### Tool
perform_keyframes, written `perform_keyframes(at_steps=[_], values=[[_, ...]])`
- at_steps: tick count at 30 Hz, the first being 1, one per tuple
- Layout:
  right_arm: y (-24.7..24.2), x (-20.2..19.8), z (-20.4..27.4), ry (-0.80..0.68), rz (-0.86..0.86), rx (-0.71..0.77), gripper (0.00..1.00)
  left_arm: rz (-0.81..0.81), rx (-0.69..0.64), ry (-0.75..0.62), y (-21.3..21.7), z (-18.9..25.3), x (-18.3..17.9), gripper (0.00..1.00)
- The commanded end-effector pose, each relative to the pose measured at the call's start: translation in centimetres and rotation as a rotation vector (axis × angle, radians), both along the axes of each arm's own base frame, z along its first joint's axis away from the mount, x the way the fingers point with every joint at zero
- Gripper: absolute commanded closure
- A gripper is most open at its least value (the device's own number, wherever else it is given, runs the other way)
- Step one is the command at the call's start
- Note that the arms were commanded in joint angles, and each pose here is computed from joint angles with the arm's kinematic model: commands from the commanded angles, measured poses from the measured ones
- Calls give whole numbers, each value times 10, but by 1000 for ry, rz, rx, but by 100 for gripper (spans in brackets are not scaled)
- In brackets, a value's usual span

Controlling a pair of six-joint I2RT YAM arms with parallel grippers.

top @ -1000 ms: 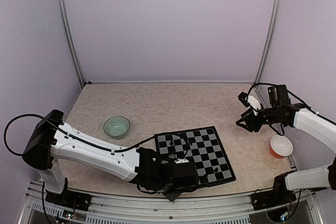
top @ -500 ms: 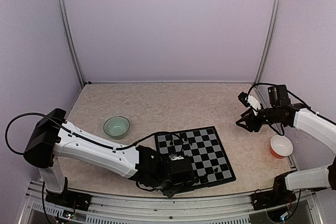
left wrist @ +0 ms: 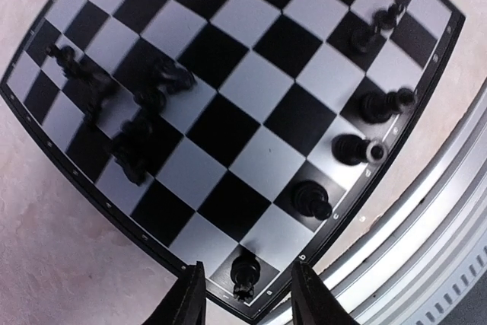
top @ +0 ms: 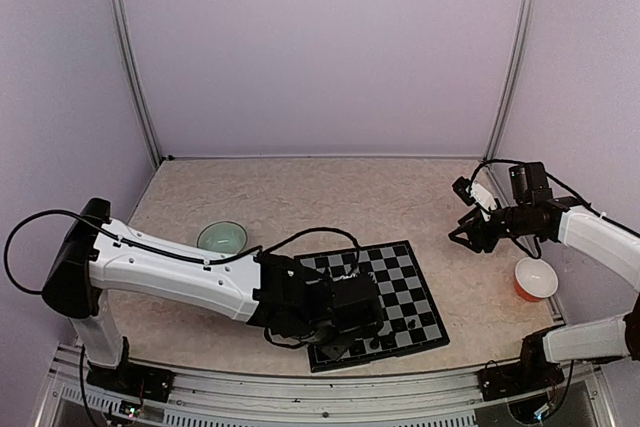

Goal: Set up the chess pieces on the board
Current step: Place the rook at h8, then pick up the pawn from the chessboard.

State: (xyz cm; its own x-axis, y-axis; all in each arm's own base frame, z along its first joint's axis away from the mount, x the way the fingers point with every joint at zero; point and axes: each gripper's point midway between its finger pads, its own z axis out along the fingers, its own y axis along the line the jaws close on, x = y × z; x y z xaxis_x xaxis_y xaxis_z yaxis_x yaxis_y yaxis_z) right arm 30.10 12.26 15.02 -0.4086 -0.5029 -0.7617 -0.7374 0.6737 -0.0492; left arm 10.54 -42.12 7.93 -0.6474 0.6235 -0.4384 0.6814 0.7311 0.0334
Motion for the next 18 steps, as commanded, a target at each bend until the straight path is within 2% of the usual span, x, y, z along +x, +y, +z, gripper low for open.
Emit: perform_keyframes(at_steps=[1,5,9,13,18], values=[[-2,-2,-1,13,0,3,52,40,-48,-111,6,51,41,61],[-2,-2,0,9,-2,4,52,63,-117,-115,2,58,75,66],[-1,-2,-2,17,-1,5,52,65,-171,-123,-6,63,104,66],[-1,-2,-3,21,1,5,51,111,-159,-127,-4,55,137,66],[-1,-2,-2,17,2,5,52,187,-85,-82,17,19,163,67]])
